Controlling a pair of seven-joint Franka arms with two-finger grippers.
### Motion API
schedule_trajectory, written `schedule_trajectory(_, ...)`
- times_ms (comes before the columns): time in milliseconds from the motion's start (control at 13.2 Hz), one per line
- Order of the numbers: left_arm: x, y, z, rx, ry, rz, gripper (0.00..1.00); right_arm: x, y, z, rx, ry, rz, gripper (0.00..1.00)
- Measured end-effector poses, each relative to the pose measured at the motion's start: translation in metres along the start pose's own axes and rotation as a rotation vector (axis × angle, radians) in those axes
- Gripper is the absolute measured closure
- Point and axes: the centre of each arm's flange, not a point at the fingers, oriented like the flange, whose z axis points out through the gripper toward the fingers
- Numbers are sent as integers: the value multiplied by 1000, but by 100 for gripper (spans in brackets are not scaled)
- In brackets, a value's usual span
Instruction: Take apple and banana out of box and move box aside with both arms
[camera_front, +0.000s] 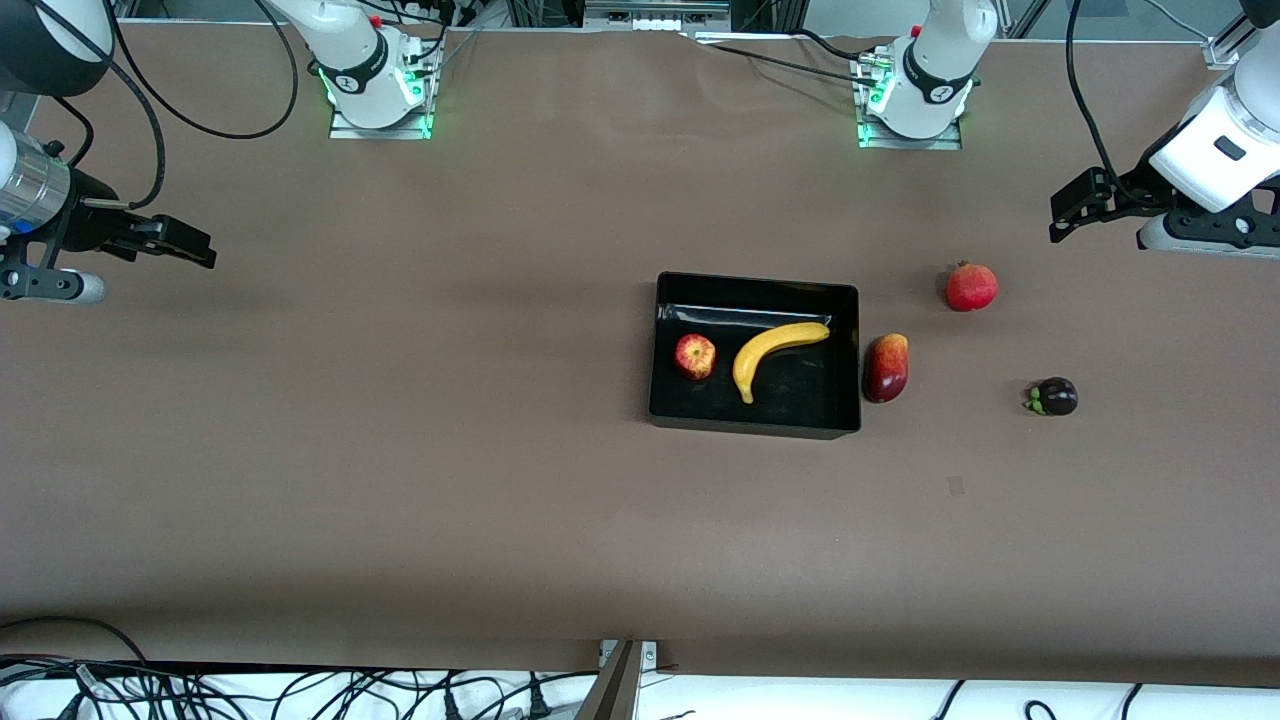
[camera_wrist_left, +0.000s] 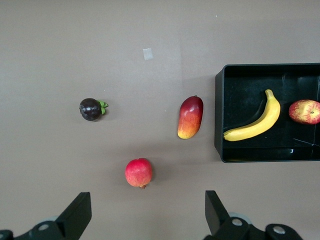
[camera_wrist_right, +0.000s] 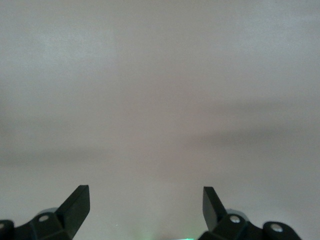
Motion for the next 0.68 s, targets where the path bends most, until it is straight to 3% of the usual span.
schedule_trajectory(679, 0, 1, -7, 1, 14, 13, 0, 0, 0, 0, 3, 0, 0, 0)
